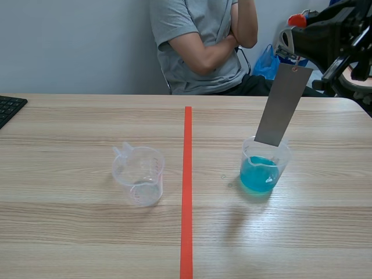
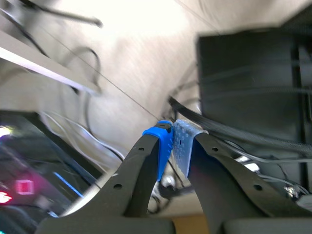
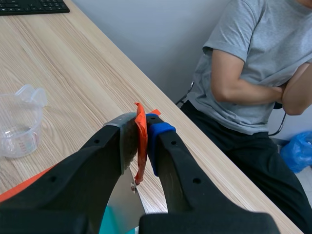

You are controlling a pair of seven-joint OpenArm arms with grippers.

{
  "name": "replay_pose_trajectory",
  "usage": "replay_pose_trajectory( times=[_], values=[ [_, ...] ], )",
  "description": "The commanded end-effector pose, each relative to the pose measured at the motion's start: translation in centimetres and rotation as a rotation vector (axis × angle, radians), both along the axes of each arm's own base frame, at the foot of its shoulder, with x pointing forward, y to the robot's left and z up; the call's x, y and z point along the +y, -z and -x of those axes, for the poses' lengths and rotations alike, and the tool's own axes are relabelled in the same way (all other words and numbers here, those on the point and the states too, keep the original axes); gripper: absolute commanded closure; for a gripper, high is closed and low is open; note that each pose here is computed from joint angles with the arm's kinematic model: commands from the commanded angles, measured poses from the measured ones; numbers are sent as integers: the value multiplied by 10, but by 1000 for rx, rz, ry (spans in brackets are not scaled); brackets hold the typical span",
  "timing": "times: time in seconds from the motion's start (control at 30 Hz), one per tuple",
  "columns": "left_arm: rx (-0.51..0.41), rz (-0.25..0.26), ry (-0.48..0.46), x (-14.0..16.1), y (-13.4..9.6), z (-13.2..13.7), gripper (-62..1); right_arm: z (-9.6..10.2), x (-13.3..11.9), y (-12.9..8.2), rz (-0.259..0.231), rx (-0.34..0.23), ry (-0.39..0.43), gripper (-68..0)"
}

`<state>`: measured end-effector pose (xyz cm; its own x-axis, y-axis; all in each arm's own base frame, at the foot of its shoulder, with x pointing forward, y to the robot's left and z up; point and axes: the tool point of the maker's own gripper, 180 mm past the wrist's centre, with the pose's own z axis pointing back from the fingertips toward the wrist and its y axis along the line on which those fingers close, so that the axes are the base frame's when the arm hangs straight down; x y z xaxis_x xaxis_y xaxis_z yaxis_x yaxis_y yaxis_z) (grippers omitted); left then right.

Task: Do the redox reaction experiment.
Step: 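Move the plate over the blue solution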

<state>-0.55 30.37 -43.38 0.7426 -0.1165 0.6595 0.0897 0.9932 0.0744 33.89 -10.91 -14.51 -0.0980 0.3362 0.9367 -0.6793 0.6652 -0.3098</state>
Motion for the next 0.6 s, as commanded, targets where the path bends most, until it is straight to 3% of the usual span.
replay_pose_trajectory(
  times=[0.0, 0.13, 0.27, 0.4, 0.57],
  values=[
    [-65, -13, 33, 6, -21, -11, -47, -5, -6, -16, -7, -47, 12, -11],
    [-182, -18, 99, 6, -59, -35, -47, -5, -6, -16, -3, -48, 13, -11],
    [-268, 8, 209, -10, -89, -68, -47, -5, -6, -16, -4, -48, 13, -11],
    [-327, 56, 326, -32, -111, -107, -47, -5, -6, -16, -3, -48, 13, -11],
    [-394, 167, 514, -74, -143, -154, -47, -5, -6, -16, -3, -47, 13, -11]
  ],
)
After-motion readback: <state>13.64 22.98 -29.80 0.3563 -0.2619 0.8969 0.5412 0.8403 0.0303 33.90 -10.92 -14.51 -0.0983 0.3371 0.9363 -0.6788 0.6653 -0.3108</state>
